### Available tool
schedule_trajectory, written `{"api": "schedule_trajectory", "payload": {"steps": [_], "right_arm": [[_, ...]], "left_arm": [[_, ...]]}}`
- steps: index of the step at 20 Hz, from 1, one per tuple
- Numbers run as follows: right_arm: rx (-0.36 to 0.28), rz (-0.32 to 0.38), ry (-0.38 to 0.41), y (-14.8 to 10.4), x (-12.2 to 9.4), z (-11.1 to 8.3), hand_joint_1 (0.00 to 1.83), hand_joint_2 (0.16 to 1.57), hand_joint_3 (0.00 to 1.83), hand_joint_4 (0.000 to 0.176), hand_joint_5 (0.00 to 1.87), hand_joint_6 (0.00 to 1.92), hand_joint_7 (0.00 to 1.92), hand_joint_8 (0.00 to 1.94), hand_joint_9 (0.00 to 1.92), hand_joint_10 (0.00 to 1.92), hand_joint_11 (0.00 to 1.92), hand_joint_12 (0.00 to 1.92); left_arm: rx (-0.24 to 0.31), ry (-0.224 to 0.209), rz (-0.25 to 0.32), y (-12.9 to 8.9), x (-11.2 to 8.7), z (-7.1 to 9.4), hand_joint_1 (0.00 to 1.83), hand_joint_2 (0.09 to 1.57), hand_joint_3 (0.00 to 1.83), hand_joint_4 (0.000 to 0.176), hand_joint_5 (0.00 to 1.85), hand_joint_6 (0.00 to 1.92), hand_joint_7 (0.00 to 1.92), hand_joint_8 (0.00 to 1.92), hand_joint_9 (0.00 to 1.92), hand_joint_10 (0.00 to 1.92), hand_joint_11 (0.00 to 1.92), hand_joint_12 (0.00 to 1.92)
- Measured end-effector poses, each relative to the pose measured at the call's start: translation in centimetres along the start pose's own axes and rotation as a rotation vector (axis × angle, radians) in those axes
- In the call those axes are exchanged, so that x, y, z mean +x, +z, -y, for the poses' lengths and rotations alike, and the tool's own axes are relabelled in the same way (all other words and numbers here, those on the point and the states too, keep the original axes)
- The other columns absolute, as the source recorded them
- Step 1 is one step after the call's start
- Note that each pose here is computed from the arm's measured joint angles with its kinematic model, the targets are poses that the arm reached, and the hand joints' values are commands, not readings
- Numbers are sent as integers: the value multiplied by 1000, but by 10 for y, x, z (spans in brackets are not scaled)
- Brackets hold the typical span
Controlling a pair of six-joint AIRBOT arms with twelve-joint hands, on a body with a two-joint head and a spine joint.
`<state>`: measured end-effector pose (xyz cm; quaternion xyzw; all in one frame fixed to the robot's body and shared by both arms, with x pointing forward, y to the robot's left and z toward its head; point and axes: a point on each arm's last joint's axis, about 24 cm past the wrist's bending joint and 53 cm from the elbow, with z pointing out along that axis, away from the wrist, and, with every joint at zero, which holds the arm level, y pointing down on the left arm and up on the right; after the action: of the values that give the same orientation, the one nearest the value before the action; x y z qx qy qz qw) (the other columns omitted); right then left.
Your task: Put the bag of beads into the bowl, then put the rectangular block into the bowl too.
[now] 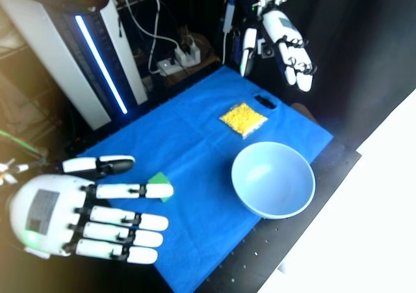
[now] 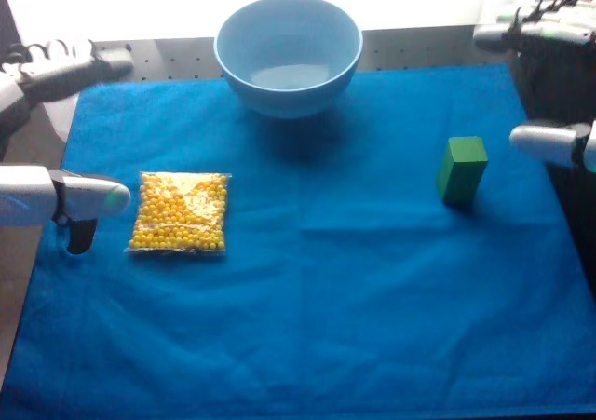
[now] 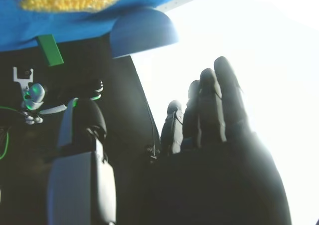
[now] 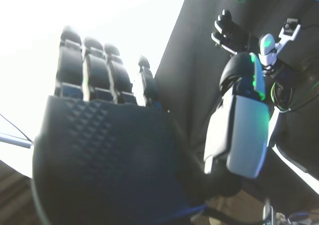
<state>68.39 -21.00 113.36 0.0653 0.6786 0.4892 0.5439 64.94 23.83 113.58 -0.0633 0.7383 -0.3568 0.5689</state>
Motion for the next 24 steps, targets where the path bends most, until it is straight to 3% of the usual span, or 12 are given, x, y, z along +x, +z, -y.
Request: {"api": "schedule_trajectory", "payload": {"steps": [2,3,6,7,11,13,15,16,21,22,23,24], "right_arm": [[4,-7,-3,0,2,1,647,1247,9,114,406,3,281,3,192,9,16,413],[3,-6,-2,0,2,1,631,1251,8,113,405,2,281,2,190,6,17,412],[4,-6,-4,0,1,1,691,1263,6,106,411,2,280,1,191,3,10,412],[4,-6,-8,0,0,2,674,1258,3,113,414,2,282,1,195,3,7,410],[7,-6,-8,0,0,3,650,1258,0,98,415,2,286,3,193,1,4,413],[7,-8,-7,1,1,3,622,1247,0,103,423,3,297,4,207,5,16,421],[7,-10,-8,1,2,3,690,1251,0,93,433,4,307,5,215,5,24,424],[7,-9,-8,1,2,3,692,1247,0,93,436,4,306,3,210,2,11,416],[9,-9,-9,1,1,4,644,1238,0,102,443,4,311,3,218,3,26,423],[8,-9,-8,1,2,4,645,1244,0,104,441,2,311,2,212,0,13,420],[8,-9,-7,1,2,4,632,1249,2,107,437,0,310,1,214,1,22,425],[8,-10,-7,1,3,4,629,1251,3,108,435,0,310,1,214,1,23,426]], "left_arm": [[8,13,-34,9,7,4,741,996,0,77,300,1,207,2,112,3,0,142],[13,22,-49,12,10,6,737,998,0,78,309,1,209,1,116,2,0,157],[21,72,-115,25,24,11,771,945,8,41,382,0,288,0,233,0,0,581],[18,94,-142,31,29,12,805,935,2,0,413,1,320,1,272,5,0,687],[6,166,-218,43,44,13,798,929,1,0,408,0,332,0,281,4,0,735],[-11,196,-264,46,57,8,803,939,2,42,382,0,343,2,298,7,0,711],[-33,215,-308,46,70,3,872,946,2,41,389,2,374,6,336,13,0,766],[-48,227,-334,47,78,-1,910,943,0,16,441,10,457,17,415,27,0,897],[-46,228,-333,48,78,0,957,995,5,1,512,5,574,8,521,19,0,1006],[-45,228,-333,48,78,0,964,1021,3,0,628,9,713,16,648,53,24,1215],[-39,225,-325,51,76,1,996,1077,0,0,812,1,912,123,626,559,46,1475],[-31,220,-320,53,77,4,1000,1086,0,0,851,0,949,158,533,879,38,1565]]}}
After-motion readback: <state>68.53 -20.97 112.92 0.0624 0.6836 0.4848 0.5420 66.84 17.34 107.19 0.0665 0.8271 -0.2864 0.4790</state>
